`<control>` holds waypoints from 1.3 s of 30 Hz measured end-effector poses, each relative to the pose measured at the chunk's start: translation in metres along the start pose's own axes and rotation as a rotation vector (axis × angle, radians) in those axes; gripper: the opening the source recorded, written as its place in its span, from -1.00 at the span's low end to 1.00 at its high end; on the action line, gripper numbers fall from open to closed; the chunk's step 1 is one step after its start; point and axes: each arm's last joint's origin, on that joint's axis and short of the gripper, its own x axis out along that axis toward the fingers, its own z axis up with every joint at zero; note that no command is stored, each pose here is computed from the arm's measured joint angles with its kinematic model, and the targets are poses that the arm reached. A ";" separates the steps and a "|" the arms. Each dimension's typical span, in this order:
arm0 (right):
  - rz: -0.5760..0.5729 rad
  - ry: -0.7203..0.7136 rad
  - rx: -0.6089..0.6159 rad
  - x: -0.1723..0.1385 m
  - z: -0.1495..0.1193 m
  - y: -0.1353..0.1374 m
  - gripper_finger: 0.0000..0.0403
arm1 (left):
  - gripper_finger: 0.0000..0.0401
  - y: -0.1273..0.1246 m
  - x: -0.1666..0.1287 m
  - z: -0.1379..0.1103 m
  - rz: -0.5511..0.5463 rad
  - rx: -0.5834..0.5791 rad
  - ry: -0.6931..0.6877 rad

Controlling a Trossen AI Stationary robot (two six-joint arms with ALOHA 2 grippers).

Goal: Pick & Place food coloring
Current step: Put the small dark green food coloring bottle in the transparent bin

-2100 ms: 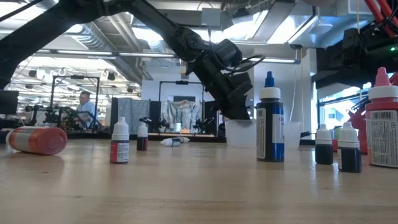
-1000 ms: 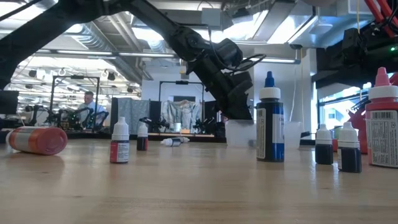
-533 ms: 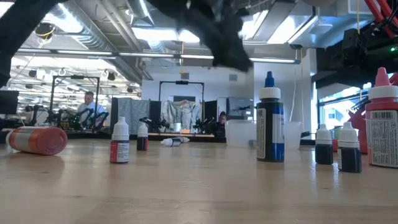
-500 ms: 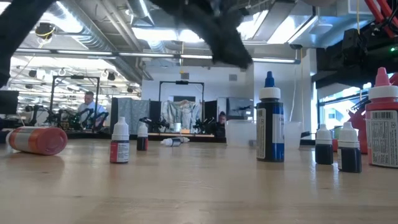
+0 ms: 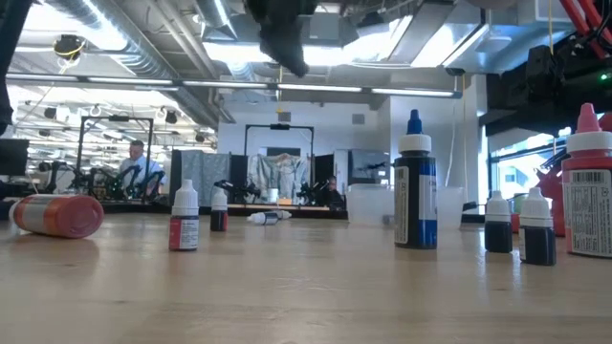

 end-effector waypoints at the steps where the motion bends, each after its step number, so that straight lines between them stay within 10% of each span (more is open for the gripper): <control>1: 0.000 0.000 0.000 0.000 0.000 0.000 0.13 | -0.19 0.006 0.001 -0.001 0.036 -0.026 0.007; 10: 0.001 0.000 0.005 0.000 0.000 0.000 0.13 | -0.20 0.048 0.061 -0.028 0.145 -0.369 0.158; 22: 0.002 -0.001 0.021 0.000 0.000 0.000 0.13 | -0.20 0.065 0.176 -0.065 0.174 -0.501 0.306; 39: -0.020 -0.010 0.063 0.000 0.001 0.000 0.13 | -0.22 0.081 0.209 -0.091 0.111 -0.579 0.400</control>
